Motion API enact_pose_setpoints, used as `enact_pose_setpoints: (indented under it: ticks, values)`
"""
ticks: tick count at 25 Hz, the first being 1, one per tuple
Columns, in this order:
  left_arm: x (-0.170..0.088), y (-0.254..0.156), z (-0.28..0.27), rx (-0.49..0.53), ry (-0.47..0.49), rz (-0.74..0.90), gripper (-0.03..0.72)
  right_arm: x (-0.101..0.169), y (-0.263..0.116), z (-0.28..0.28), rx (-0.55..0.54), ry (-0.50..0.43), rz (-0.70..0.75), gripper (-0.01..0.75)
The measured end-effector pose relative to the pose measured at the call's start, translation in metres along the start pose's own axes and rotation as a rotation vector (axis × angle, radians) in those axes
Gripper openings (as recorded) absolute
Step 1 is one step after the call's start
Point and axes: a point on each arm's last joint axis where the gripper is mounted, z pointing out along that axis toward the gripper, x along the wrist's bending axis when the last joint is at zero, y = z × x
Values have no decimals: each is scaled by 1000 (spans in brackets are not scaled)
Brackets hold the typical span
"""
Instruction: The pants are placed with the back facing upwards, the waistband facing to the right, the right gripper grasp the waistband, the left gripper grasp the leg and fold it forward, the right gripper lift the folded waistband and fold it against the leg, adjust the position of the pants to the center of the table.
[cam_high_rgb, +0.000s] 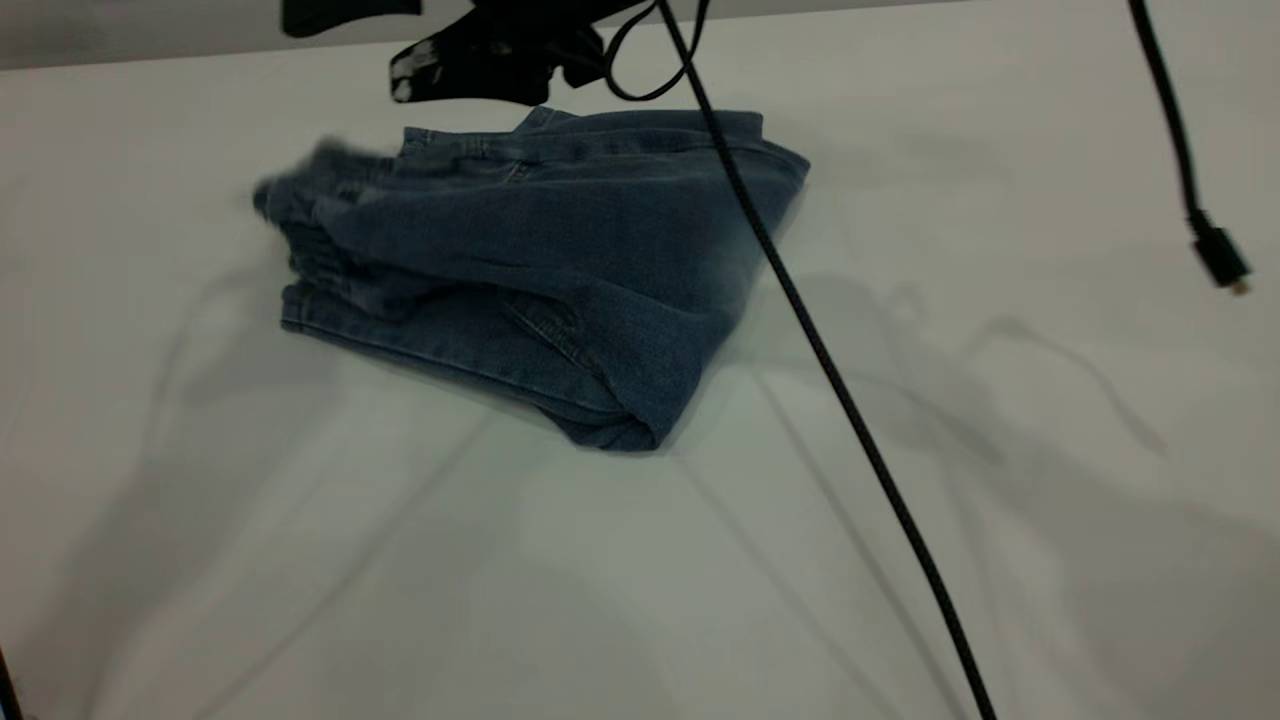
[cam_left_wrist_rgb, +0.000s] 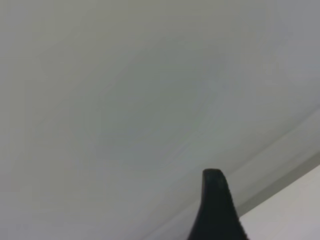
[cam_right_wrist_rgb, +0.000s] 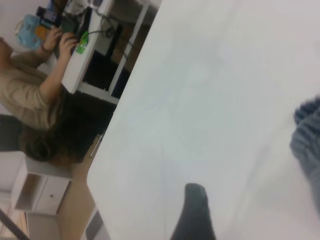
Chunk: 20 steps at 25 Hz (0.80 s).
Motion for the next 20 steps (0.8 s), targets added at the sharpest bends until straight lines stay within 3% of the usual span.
enact_pose_setpoints:
  ticks: [5,7,13,20]
  values:
    - [0,0,0,-1,-1,-4,454,26,1,22,-39,-53,-31,511]
    - [0,0,0,0,0,-4,454,31,3,29,-69,-124,-49,512]
    - [3,2,-4,-6,9,-16,454,-1,7,25,-129,-403,-43,512]
    - [19,13,-26,-58,42,-43,454,-24,-15,36,33,-486,-137,506]
